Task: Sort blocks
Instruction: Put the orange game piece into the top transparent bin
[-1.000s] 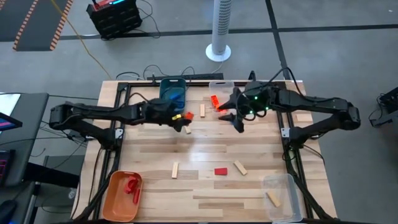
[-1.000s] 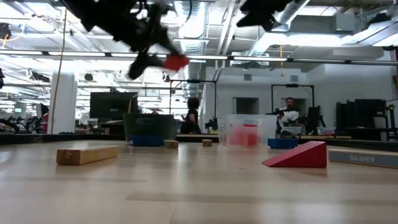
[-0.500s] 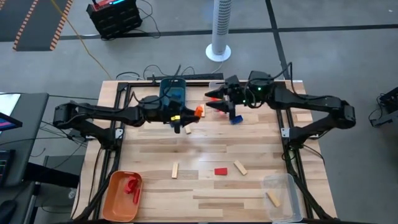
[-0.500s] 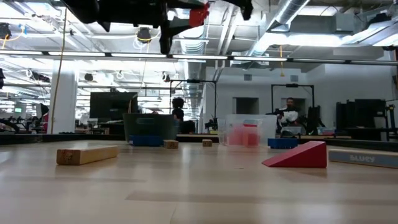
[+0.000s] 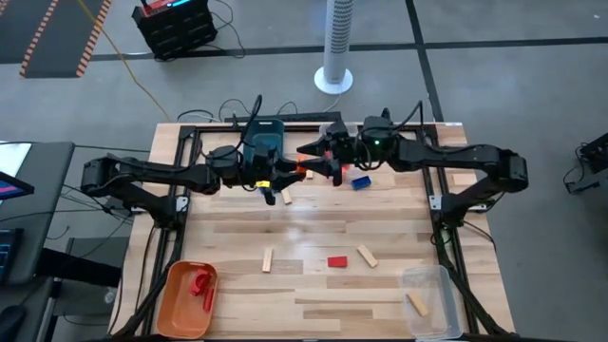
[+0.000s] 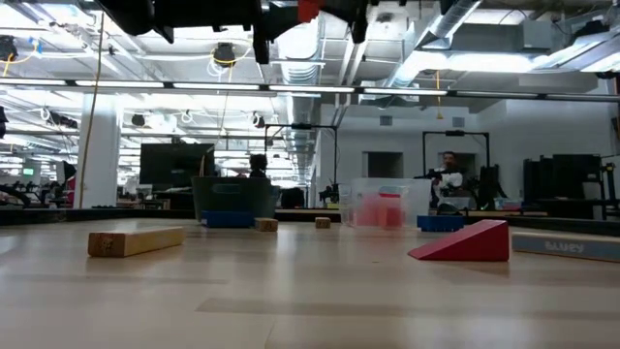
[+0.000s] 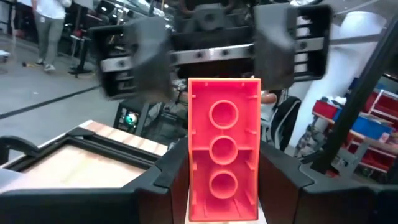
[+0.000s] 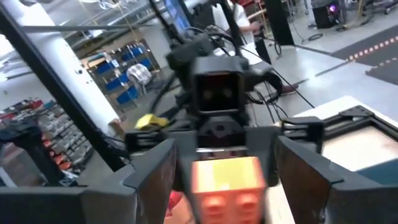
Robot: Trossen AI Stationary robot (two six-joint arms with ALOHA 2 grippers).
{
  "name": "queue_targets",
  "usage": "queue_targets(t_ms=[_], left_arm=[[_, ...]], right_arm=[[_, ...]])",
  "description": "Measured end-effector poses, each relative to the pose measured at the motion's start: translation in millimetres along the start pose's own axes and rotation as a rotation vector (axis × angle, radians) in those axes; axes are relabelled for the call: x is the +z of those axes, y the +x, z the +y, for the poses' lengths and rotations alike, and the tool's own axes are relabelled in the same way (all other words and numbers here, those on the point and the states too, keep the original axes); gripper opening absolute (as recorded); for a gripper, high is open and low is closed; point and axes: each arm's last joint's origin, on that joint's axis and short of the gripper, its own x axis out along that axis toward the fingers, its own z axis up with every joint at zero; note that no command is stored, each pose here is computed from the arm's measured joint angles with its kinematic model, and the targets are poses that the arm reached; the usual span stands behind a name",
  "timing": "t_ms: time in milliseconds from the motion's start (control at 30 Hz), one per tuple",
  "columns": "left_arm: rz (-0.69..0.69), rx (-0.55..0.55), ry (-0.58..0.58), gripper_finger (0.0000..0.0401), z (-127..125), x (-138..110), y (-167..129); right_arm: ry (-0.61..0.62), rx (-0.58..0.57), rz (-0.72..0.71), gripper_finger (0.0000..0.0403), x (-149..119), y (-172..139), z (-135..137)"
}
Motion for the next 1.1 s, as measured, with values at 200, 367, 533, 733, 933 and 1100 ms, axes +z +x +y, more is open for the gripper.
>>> queue_targets(t_ms=[200,367,533,733,933,1100], left_arm=[[-0.001,0.002,0.001,0.0136,0,0,0],[-0.002,0.005,0.002,0.0136,0,0,0],[-0.002,0.006,0.000,0.0136,0,0,0],[-0.002,0.010,-0.012,0.0136,1,0,0],[0.006,0.017,-0.012,0.0136,1,-1,0],[0.036,0.109,-0.063,0.0165,4,-4,0]], right_arm=[[0.003,0.003,0.003,0.0266,-6,7,-3],[-0.015,0.011,0.005,0.0264,-7,8,0],[-0.040,0.008,0.010,0.0246,-9,10,-2],[-0.063,0.009,0.028,0.0177,-15,15,-3],[-0.078,0.022,0.044,0.0108,-17,16,-2],[-0.075,0.018,0.060,0.0108,-17,15,-6]])
